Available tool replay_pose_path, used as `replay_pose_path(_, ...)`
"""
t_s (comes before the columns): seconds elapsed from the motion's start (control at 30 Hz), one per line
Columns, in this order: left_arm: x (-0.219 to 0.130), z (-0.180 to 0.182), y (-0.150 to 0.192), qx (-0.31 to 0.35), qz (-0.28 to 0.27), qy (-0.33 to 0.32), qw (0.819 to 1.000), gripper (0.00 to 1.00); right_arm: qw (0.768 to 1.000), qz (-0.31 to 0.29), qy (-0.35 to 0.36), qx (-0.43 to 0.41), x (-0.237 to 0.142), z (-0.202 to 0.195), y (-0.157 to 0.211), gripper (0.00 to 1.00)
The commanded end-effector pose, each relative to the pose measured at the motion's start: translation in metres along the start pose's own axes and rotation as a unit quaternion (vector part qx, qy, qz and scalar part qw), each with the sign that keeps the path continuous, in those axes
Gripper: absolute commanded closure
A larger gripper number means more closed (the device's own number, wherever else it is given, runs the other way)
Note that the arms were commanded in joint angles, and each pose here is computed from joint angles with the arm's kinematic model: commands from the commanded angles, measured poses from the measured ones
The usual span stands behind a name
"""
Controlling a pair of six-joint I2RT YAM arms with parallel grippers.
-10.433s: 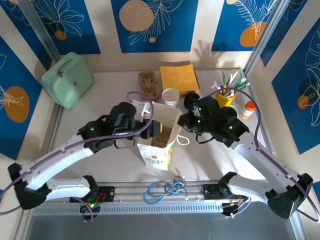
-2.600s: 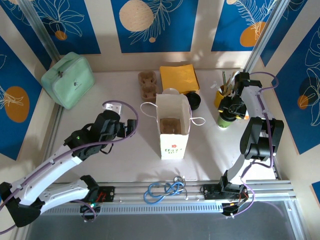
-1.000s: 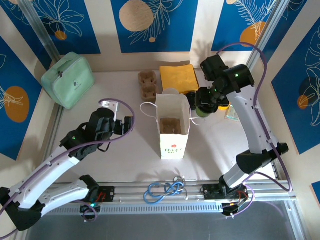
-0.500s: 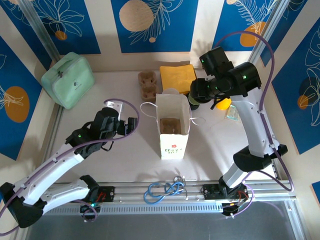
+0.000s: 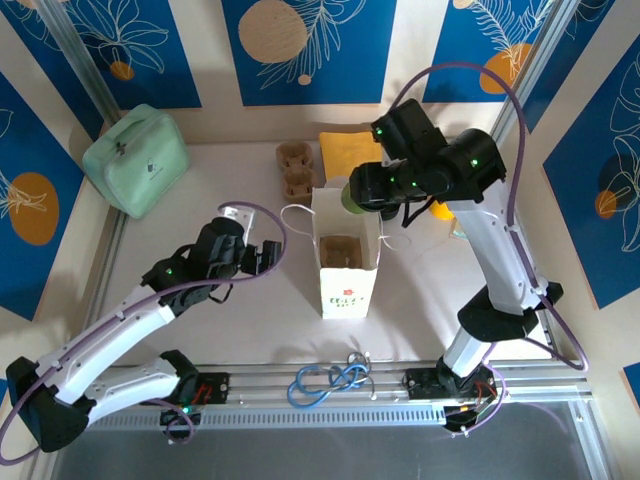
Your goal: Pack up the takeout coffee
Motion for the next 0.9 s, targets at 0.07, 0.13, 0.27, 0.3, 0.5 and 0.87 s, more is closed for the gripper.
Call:
replay_pose_path(0.07,0.005,-0.009,0.005,0.023,-0.003,0.067,0.997,0.06,0.995,0.095,0.010,-0.011,0.013,0.010,0.026,0.36)
replay_pose_path(0.13,0.008,-0.014,0.008,0.030,0.001,0.087,0.996,0.07,0.994,0.104,0.012,-0.015,0.017,0.013,0.030,0.36)
replay_pose_path(0.27,0.012,-0.031,0.013,0.060,0.009,0.145,0.988,0.09,0.992,0.123,0.011,-0.016,0.026,0.019,0.039,0.36)
replay_pose_path(0.3,0.013,-0.035,0.016,0.071,0.008,0.153,0.986,0.09,0.992,0.128,0.012,-0.016,0.028,0.019,0.041,0.36)
replay_pose_path(0.5,0.016,-0.057,0.031,0.112,-0.005,0.183,0.977,0.11,0.988,0.149,0.024,-0.015,0.037,0.016,0.051,0.36)
replay_pose_path(0.87,0.026,-0.098,0.047,0.140,-0.045,0.229,0.962,0.21,0.983,0.179,0.030,-0.016,0.043,0.013,0.061,0.36)
Point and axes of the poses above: each hand's point on the last joint's axis, 136 mm out from that joint toward the fingers, its own x axis out along the fingers, its own z axis along the line the jaws close on, y = z × x, the point moved 9 cm from there along -x, back along the fingers, and after that the axes turned 3 degrees about -x, right-handed, at the moved point
